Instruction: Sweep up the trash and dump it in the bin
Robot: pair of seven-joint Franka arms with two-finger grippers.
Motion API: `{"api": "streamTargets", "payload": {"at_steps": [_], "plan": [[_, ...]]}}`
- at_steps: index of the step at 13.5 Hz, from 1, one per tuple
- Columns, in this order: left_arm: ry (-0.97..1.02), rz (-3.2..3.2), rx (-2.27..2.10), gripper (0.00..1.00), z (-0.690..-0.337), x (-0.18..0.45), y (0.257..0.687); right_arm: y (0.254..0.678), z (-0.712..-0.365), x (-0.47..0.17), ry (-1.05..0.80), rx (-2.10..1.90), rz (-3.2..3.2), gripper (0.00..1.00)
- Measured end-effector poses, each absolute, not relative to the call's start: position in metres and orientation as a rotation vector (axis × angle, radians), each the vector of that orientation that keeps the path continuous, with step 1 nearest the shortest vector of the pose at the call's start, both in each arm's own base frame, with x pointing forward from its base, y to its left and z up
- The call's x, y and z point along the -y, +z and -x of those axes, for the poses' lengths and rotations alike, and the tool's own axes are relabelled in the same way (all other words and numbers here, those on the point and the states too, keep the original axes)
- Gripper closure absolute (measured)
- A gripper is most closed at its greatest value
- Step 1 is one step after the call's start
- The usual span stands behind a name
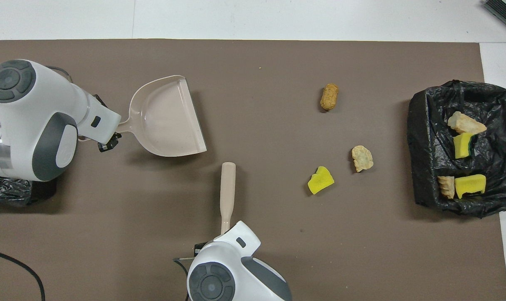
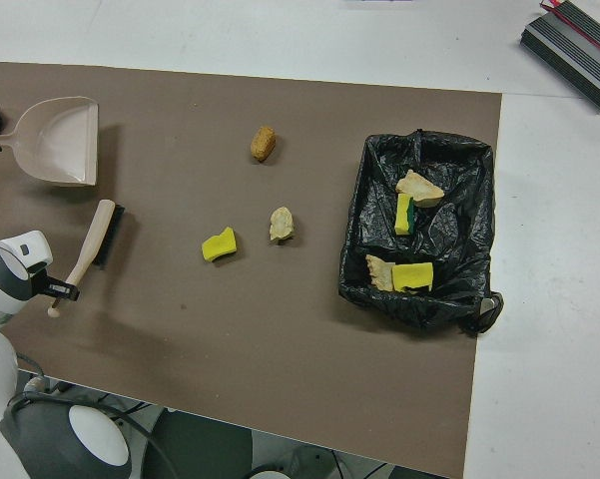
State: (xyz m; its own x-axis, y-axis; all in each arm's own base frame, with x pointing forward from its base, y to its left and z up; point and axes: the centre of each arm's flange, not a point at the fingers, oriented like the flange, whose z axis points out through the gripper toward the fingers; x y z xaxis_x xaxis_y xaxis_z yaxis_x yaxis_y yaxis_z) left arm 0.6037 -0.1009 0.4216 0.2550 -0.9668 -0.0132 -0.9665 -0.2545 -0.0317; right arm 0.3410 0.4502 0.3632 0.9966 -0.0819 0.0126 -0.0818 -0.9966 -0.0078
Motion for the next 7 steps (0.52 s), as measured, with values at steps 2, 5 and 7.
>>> {"api": "streamTargets", "payload": {"at_steps": [2,5,7], "plan": [[0.021,2.456,-1.923,0.69,-0.592,0.097,0.413,0.385,-0.356,-0.42,-0.01,-0.221,3.171,0.74],[0.051,2.397,-2.011,0.69,-0.563,0.136,0.4,0.4,-0.366,-0.364,-0.033,-0.367,3.192,0.74],[0.067,2.368,-2.048,0.69,-0.543,0.174,0.396,0.4,-0.366,-0.323,-0.007,-0.477,3.229,0.74]]}}
